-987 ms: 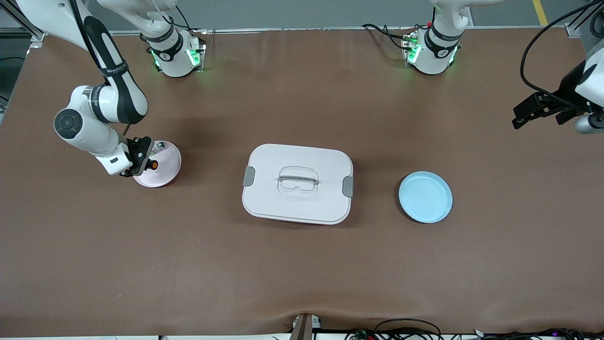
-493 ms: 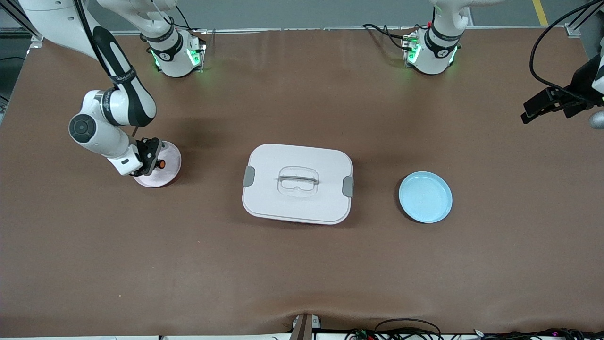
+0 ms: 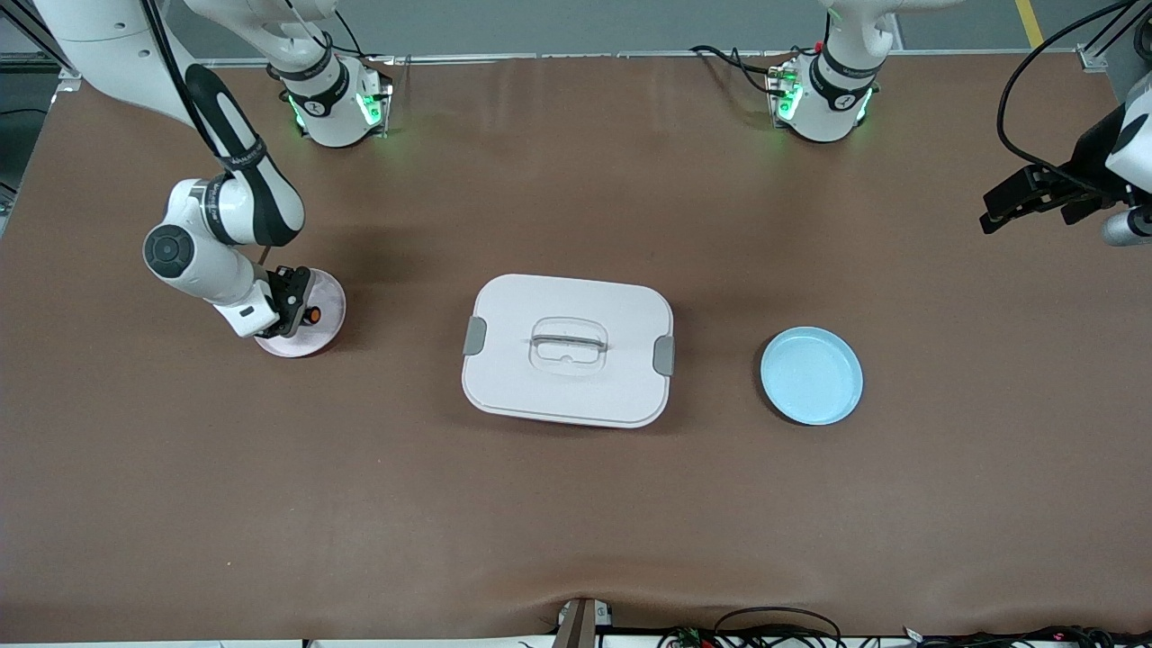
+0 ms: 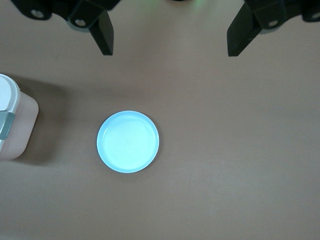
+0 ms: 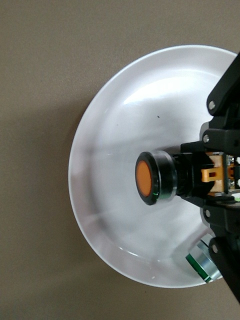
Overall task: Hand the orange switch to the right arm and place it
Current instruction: 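Lower the switch onto the pink plate and open the right gripper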
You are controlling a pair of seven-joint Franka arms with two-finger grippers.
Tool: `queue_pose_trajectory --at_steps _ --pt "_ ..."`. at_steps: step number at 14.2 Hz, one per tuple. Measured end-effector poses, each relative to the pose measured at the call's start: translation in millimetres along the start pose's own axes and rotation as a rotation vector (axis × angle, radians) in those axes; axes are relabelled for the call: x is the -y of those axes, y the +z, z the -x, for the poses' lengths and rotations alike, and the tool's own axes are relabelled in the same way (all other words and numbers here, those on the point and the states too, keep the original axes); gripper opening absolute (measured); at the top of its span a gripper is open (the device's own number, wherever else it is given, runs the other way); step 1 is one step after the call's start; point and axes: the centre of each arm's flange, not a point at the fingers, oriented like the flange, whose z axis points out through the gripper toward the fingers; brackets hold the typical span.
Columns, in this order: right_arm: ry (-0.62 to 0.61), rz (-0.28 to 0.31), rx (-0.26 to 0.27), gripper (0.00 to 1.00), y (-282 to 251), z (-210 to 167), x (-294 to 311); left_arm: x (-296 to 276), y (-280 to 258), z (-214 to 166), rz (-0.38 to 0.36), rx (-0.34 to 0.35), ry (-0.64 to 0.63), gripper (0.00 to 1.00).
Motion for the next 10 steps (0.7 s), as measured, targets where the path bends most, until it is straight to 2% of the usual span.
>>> queue_pose_trajectory --at_steps 1,2,8,10 --pt "0.000 0.001 0.000 0.34 0 0 0 0 0 0 0.000 0.001 0.000 1.00" --pt "0.000 0.002 0.000 0.41 0 -1 0 0 1 0 0.000 0.001 0.000 1.00" --pt "0.003 0.014 -0.002 0.99 -13 -4 -7 1 0 0 0.000 0.000 -0.001 1.00" --pt "0.012 -0.014 0.005 1.00 -35 -5 -12 1 0 0 0.000 -0.001 -0.002 1.00"
